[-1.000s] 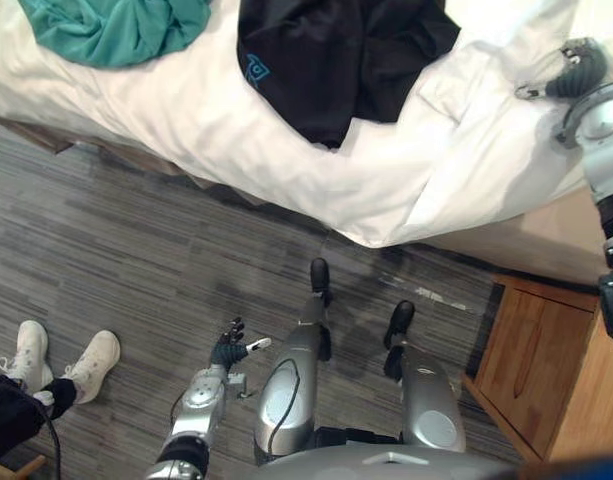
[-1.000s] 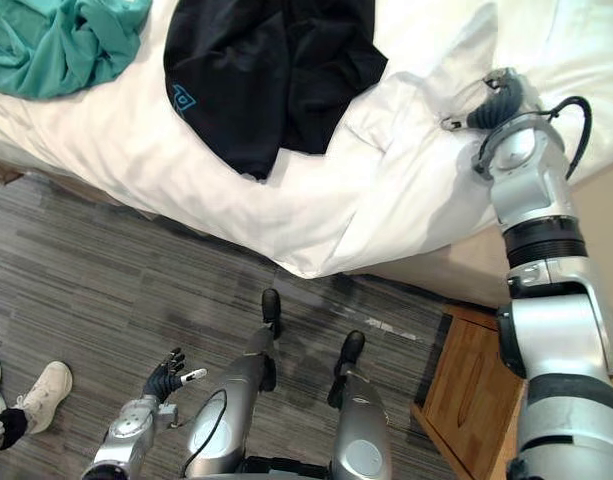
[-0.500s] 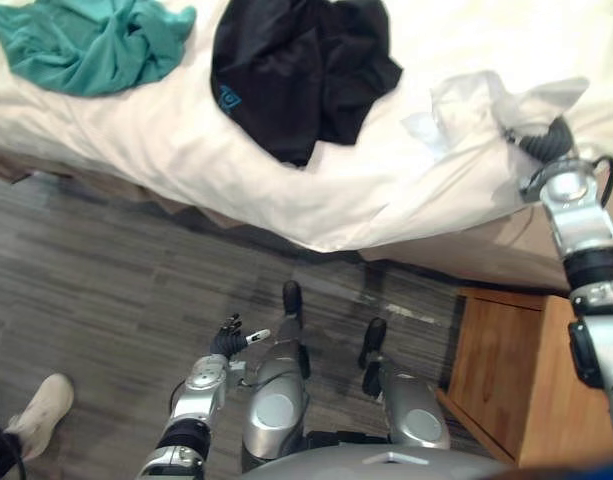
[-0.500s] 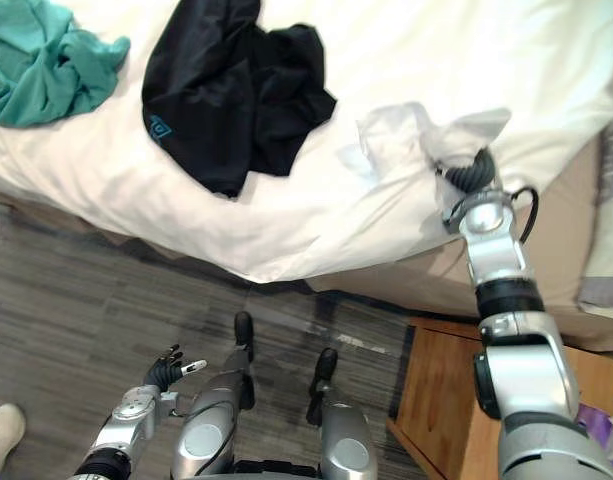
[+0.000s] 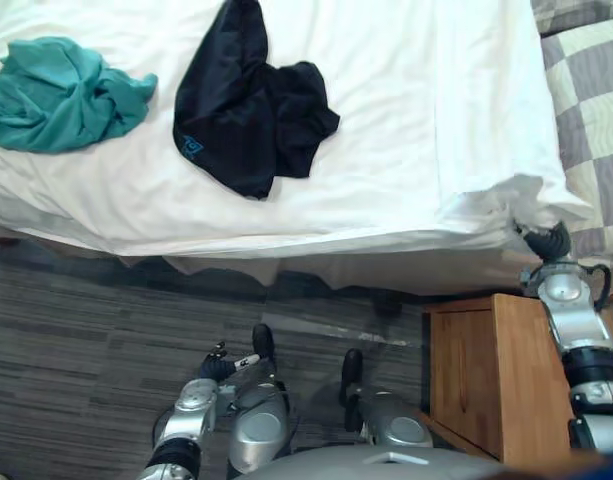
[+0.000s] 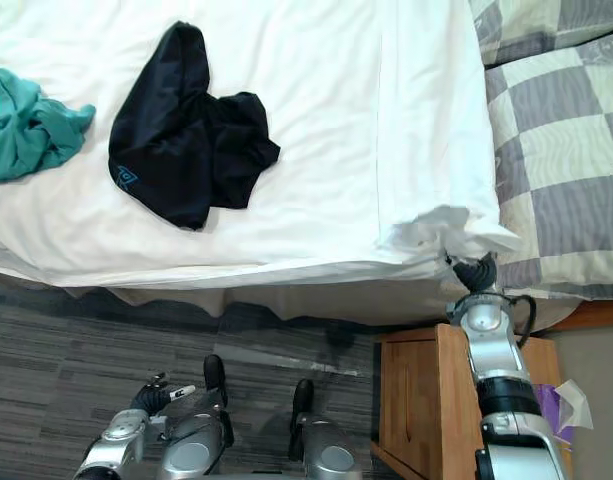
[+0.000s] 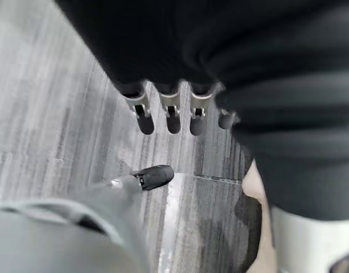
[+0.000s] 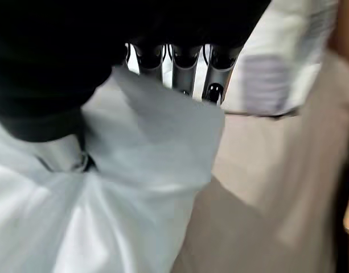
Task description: Tidy the bed and pick cloth on bed and put in laundry
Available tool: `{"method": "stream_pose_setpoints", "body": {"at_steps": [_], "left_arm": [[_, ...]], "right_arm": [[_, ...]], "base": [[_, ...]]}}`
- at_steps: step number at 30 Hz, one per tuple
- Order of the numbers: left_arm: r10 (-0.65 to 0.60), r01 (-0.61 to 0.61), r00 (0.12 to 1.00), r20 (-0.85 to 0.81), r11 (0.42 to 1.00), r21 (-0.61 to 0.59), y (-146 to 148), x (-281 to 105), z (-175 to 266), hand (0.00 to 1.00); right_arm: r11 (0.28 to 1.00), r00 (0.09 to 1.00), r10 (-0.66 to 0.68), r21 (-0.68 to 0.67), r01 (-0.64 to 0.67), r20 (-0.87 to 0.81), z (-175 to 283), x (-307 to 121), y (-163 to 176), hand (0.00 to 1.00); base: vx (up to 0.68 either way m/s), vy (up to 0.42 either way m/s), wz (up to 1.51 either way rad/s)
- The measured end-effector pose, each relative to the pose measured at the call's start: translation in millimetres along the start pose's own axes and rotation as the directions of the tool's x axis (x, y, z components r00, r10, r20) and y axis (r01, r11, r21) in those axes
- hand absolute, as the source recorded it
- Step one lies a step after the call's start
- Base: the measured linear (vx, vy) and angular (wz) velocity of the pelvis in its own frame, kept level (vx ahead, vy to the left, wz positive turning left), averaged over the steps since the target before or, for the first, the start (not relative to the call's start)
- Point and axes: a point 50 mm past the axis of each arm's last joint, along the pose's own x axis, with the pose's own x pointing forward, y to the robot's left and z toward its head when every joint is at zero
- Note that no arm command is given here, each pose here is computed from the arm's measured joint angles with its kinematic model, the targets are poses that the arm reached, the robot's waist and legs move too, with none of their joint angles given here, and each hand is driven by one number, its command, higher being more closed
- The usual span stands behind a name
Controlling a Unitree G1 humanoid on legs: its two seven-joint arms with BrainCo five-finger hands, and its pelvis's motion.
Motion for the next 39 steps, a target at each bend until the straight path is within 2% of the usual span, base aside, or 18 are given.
{"method": "stream_pose_setpoints", "body": {"at_steps": [1, 4, 6, 13, 18, 19, 23, 26, 28, 29, 30, 31, 32, 36, 39], "left_arm": [[0.000, 0.000, 1.000, -0.008, 1.000, 0.000, 0.1, -0.4, -2.4, 0.00], [0.004, -0.004, 0.999, -0.052, 1.000, 0.000, 1.7, -3.6, -17.1, 0.00], [0.009, -0.009, 0.997, -0.076, 1.000, -0.005, 3.3, -7.2, -27.7, 0.00], [0.027, -0.036, 0.991, -0.128, 0.997, -0.066, 6.7, -16.9, -52.6, 0.00], [0.007, -0.024, 0.987, -0.164, 0.994, -0.104, 4.4, -21.4, -67.3, 0.00], [0.007, -0.025, 0.985, -0.173, 0.994, -0.104, 4.9, -23.2, -70.9, 0.00], [0.009, -0.028, 0.982, -0.191, 0.994, -0.102, 6.0, -26.3, -77.4, 0.00], [0.012, -0.032, 0.980, -0.198, 0.995, -0.095, 8.3, -25.8, -76.7, 0.00], [0.015, -0.033, 0.981, -0.192, 0.995, -0.090, 9.8, -22.1, -69.6, 0.00], [0.016, -0.032, 0.984, -0.178, 0.996, -0.089, 10.0, -18.5, -61.8, 0.00], [0.016, -0.029, 0.988, -0.153, 0.996, -0.088, 10.1, -13.4, -49.9, 0.00], [0.015, -0.028, 0.990, -0.143, 0.996, -0.088, 10.0, -11.8, -45.8, 0.00], [0.009, -0.018, 0.995, -0.101, 0.996, -0.092, 7.7, -6.4, -29.5, 0.00], [-0.021, 0.019, 1.000, -0.012, 0.994, -0.112, -1.4, 2.1, 2.8, 0.00], [-0.053, 0.061, 0.997, 0.053, 0.984, -0.167, -16.3, 4.9, 19.4, 0.00]], "right_arm": [[1.000, 1.000, -0.003, 0.019, 0.003, -0.005, -1.9, -1.0, -0.3, 0.00], [0.979, 0.997, -0.040, 0.196, 0.053, -0.071, -20.7, -12.4, -0.7, 0.00], [0.947, 0.983, -0.083, 0.294, 0.128, -0.161, -43.7, -24.1, -7.4, 0.00], [0.894, 0.885, -0.244, 0.262, 0.364, -0.396, -121.1, -71.0, -58.8, 0.00], [0.862, 0.864, -0.283, 0.286, 0.419, -0.416, -133.6, -84.1, -73.3, 0.00], [0.860, 0.871, -0.273, 0.303, 0.411, -0.409, -133.9, -84.9, -73.7, 1.00], [0.852, 0.907, -0.185, 0.399, 0.340, -0.377, -130.7, -82.1, -67.9, 1.00], [0.793, 0.961, -0.002, 0.585, 0.169, -0.276, -108.1, -66.2, -42.4, 1.00], [0.717, 0.978, 0.105, 0.695, 0.053, -0.183, -83.6, -52.1, -21.7, 1.00], [0.646, 0.983, 0.149, 0.763, -0.014, -0.108, -61.1, -39.4, -9.9, 1.00], [0.546, 0.985, 0.173, 0.834, -0.079, -0.020, -32.8, -24.7, -0.7, 1.00], [0.506, 0.985, 0.174, 0.857, -0.096, 0.008, -23.9, -20.5, 0.6, 1.00], [0.380, 0.982, 0.158, 0.911, -0.161, 0.108, 8.7, -6.0, 0.8, 1.00], [0.111, 0.916, 0.077, 0.910, -0.400, 0.393, 103.1, 20.1, -13.5, 1.00], [0.006, 0.831, -0.039, 0.832, -0.554, 0.554, 165.4, 23.6, -45.9, 1.00]], "base": [[0.05, 0.002, -0.27], [0.07, 0.007, -0.11], [0.10, 0.018, -0.28], [0.05, -0.002, -0.17], [-0.01, -0.002, -0.07], [0.00, 0.000, 0.00], [0.01, 0.005, 0.02], [0.00, 0.007, 0.02], [0.00, 0.017, 0.15], [-0.01, 0.027, 0.20], [-0.01, 0.027, 0.18], [-0.03, 0.034, 0.13], [-0.02, 0.024, 0.14], [0.00, 0.039, 0.18], [0.00, 0.037, 0.12]]}}
